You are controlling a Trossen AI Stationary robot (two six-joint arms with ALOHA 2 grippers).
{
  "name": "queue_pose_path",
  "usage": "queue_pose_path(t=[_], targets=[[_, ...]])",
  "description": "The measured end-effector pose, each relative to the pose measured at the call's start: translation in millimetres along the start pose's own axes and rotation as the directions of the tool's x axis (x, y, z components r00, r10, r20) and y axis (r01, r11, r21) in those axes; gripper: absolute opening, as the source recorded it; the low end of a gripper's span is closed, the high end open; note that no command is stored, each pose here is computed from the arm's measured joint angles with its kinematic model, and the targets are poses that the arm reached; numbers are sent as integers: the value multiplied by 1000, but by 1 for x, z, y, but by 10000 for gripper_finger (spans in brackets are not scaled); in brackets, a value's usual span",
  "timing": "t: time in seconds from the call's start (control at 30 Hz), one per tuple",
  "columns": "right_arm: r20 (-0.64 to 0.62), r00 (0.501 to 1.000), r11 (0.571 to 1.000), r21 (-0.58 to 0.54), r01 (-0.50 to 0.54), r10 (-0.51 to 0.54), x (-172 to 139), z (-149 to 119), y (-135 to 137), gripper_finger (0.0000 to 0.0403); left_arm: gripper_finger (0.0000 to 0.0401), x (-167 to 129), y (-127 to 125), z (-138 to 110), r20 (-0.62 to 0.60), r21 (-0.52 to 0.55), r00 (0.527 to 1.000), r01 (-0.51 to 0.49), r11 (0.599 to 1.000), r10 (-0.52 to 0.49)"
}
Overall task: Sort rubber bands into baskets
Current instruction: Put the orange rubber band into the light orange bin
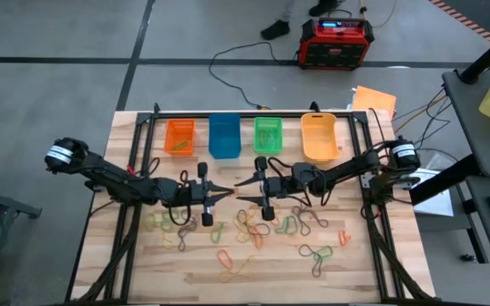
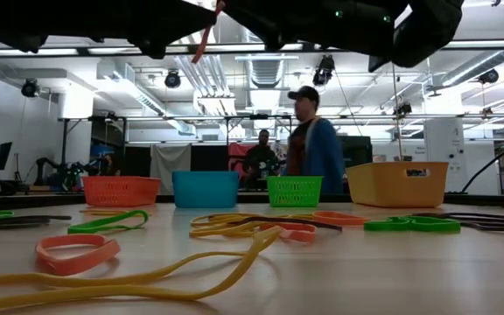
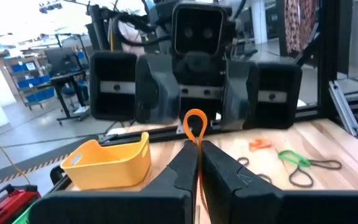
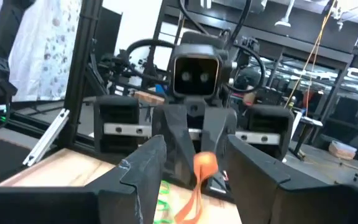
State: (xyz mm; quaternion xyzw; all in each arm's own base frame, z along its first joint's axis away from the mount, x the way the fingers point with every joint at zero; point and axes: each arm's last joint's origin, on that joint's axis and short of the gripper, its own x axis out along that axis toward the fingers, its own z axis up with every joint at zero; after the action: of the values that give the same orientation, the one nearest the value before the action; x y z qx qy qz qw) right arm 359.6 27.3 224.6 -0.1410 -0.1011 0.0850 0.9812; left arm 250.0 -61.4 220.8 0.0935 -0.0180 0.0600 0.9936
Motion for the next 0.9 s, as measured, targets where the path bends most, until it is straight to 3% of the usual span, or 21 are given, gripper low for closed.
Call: queue_pose_path(t=[0.73,0.9], targets=[[-10,1000,1000,14,17,-17,-1,-2,-7,56,0,6,-2,-3,51,8,999,5,1000,-6],[-7,999,999,1,-33,33,-1,-3,-5,16,0,6,-2,-4,46,8,999,4,1000,-4]])
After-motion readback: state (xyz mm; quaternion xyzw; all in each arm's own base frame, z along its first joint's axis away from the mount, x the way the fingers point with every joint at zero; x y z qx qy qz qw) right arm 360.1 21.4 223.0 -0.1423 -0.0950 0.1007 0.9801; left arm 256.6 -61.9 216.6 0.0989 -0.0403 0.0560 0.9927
